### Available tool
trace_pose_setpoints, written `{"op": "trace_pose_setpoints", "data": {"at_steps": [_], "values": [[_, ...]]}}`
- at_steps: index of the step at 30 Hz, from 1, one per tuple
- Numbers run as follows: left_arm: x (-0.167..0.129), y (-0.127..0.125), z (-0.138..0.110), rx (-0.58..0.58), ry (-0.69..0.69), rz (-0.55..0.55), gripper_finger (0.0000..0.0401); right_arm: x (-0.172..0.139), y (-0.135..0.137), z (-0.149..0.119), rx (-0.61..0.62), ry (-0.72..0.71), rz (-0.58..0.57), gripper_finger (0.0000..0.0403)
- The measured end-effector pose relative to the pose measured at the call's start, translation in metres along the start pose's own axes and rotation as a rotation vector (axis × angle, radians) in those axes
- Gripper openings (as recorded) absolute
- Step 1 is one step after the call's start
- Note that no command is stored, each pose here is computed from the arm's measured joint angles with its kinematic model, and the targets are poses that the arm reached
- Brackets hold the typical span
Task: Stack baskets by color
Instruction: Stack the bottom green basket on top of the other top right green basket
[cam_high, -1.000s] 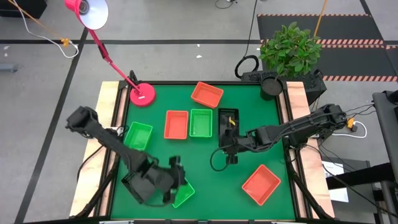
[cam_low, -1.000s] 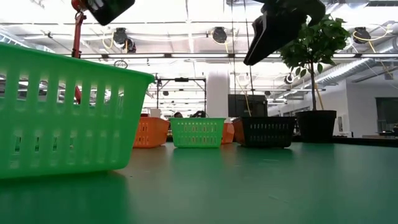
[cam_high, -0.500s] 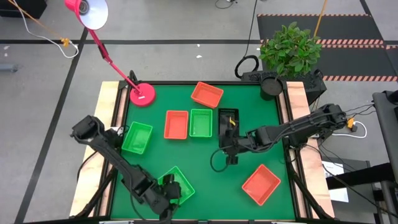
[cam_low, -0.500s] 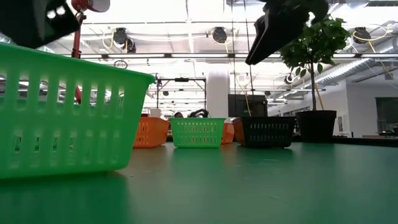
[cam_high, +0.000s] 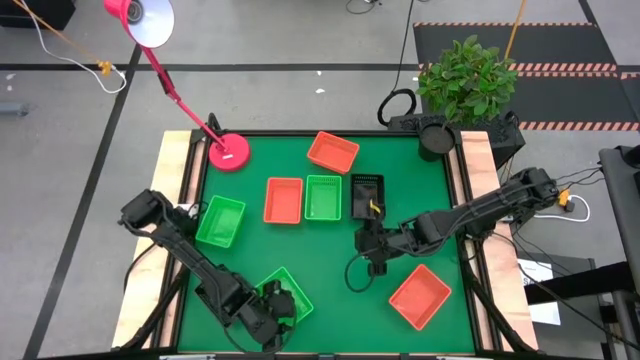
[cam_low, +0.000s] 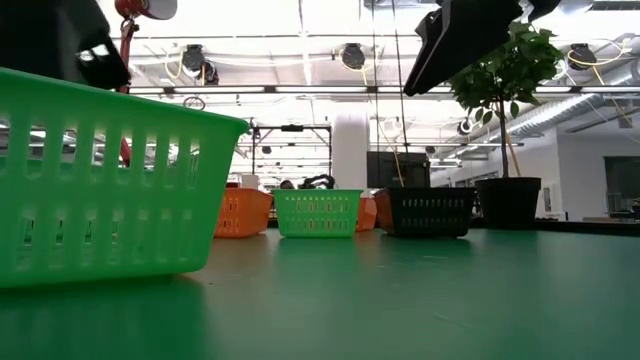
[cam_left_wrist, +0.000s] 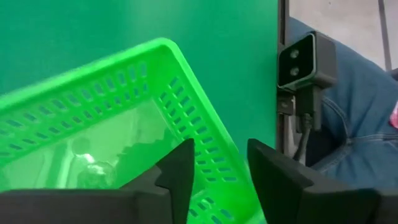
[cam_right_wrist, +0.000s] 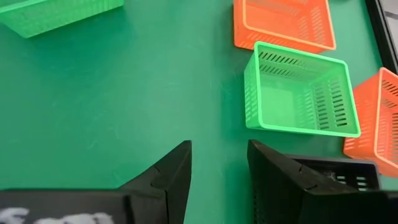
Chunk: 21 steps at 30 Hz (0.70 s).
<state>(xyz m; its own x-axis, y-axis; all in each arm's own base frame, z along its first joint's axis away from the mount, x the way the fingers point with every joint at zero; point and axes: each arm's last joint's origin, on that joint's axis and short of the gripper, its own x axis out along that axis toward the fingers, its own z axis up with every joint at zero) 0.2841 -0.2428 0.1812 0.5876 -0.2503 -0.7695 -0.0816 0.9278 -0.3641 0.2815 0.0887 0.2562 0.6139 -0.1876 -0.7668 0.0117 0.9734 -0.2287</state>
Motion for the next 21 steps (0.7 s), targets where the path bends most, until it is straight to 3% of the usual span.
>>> {"op": "trace_pose_setpoints", "data": {"at_steps": [7, 16, 18, 21], "values": [[0.000, 0.002, 0.002, -0.023, -0.001, 0.005, 0.0128, 0.000, 0.000, 0.000, 0.003, 0.000, -0.001, 0.0153], [0.027, 0.005, -0.006, -0.076, 0.028, 0.009, 0.0204, 0.000, 0.000, 0.000, 0.000, 0.005, -0.002, 0.0153], [0.028, 0.010, -0.008, -0.084, 0.050, 0.044, 0.0197, 0.000, 0.000, -0.001, -0.001, 0.006, -0.002, 0.0153], [0.021, 0.012, -0.007, -0.050, 0.054, 0.078, 0.0138, 0.000, 0.000, -0.001, -0.001, 0.006, -0.003, 0.0153]]}}
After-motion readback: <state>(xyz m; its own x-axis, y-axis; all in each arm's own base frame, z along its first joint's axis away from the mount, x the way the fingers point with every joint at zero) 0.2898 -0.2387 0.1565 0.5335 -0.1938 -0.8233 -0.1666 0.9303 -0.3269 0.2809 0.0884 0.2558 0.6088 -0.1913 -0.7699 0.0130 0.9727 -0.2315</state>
